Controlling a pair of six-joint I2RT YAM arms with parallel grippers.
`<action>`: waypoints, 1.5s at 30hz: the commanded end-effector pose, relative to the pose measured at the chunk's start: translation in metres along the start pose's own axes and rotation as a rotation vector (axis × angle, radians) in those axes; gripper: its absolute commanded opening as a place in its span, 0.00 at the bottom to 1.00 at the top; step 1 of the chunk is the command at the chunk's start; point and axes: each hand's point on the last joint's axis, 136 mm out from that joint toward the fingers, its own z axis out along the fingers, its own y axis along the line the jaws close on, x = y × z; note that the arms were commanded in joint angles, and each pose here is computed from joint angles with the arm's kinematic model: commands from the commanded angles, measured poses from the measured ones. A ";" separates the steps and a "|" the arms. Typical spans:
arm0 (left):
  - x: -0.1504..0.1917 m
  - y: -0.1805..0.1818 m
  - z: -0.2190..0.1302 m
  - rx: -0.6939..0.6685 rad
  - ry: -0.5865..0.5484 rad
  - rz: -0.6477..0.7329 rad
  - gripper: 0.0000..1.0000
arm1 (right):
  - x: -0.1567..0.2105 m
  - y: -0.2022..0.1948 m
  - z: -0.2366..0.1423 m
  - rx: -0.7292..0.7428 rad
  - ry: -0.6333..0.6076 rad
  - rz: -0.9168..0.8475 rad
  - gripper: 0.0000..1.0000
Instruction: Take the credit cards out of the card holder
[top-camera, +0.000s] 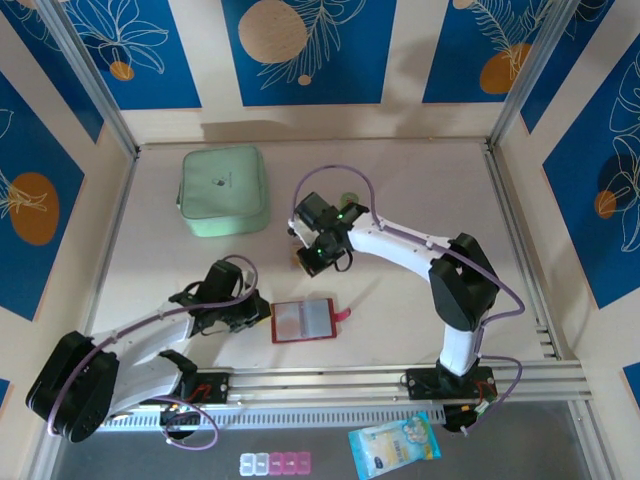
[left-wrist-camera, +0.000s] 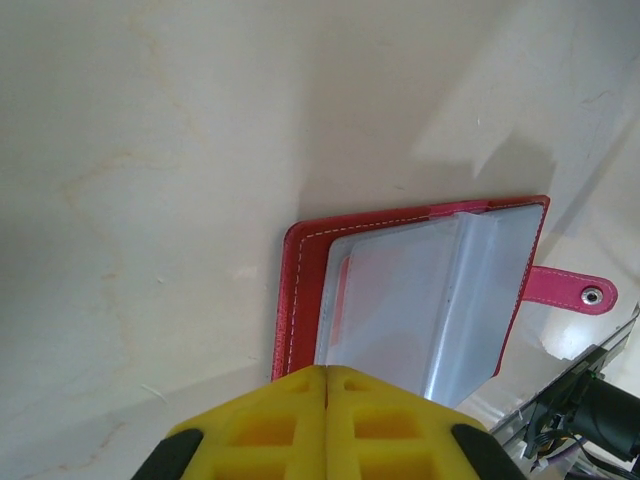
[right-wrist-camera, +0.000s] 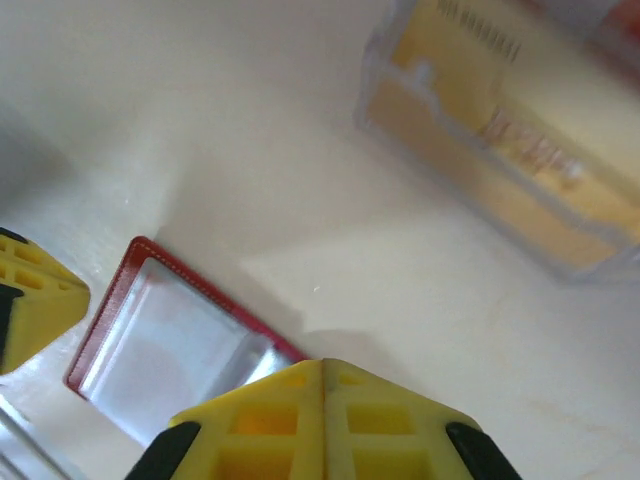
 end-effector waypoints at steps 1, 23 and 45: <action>0.006 0.005 0.003 -0.005 0.016 -0.003 0.05 | 0.007 0.021 -0.007 -0.089 0.009 0.243 0.07; 0.014 0.012 0.016 -0.033 0.071 -0.008 0.01 | 0.055 0.071 0.039 -0.329 0.125 0.417 0.32; 0.015 0.023 0.016 -0.080 0.071 0.005 0.01 | 0.089 0.073 0.068 -0.191 0.259 0.403 0.27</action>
